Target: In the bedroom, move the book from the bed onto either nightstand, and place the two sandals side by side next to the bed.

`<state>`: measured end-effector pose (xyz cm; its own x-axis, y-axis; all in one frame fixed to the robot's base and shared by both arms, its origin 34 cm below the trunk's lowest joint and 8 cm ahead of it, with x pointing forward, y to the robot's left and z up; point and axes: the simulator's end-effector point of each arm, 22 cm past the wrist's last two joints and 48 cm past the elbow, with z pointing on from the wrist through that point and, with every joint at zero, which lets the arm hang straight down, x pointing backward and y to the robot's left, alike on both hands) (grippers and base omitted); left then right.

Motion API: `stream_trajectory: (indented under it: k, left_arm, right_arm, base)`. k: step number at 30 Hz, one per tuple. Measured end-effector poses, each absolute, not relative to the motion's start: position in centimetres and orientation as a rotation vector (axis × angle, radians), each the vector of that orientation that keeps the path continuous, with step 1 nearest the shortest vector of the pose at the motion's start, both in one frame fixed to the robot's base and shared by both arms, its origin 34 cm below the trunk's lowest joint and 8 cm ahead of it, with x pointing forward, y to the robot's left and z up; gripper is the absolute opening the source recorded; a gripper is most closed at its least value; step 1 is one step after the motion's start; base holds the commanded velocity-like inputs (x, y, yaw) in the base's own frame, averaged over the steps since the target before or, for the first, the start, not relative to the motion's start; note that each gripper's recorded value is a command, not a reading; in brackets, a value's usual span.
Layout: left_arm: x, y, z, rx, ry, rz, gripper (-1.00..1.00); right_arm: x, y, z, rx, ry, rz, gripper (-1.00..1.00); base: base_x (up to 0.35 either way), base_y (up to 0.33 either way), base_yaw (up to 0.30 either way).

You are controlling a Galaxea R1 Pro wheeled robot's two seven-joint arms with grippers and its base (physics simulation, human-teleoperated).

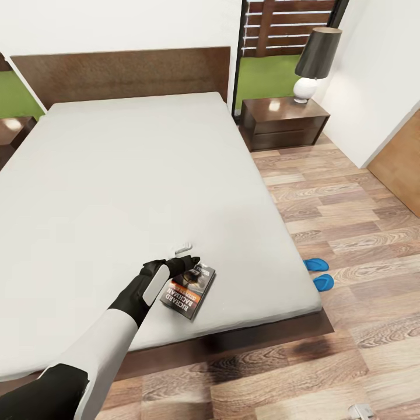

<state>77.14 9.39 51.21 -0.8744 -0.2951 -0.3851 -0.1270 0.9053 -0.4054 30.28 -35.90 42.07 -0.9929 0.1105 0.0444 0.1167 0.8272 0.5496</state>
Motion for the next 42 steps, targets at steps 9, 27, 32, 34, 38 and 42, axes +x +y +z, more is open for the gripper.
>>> stream_trajectory:
  k: [9,27,32,34,38,42]
  left_arm:
    - [76.7,9.4,51.2,-0.313,2.635,-0.519,1.00]
    - [76.5,9.4,51.2,-0.310,2.642,-0.515,1.00]
    - [76.2,9.3,51.3,-0.317,2.649,-0.519,1.00]
    - [76.2,9.3,51.6,-0.318,2.651,-0.519,1.00]
    - [76.2,9.3,51.6,-0.319,2.650,-0.519,1.00]
    - [76.2,9.3,51.6,-0.319,2.651,-0.520,1.00]
  right_arm:
    - [30.3,-35.9,42.6,-0.186,-2.993,-0.901,1.00]
    - [30.3,-35.9,42.8,-0.187,-2.993,-0.901,1.00]
    - [30.4,-35.9,43.1,-0.187,-2.992,-0.901,1.00]
    - [30.4,-35.9,43.5,-0.187,-2.992,-0.901,1.00]
    - [30.4,-35.9,43.5,-0.187,-2.992,-0.901,1.00]
    - [30.4,-35.9,43.5,-0.187,-2.992,-0.901,1.00]
  base:
    - [0.000,0.000,0.000]
    - [0.000,0.000,0.000]
    - [0.000,0.000,0.000]
    - [0.000,0.000,0.000]
    - [0.000,0.000,0.000]
    - [0.000,0.000,0.000]
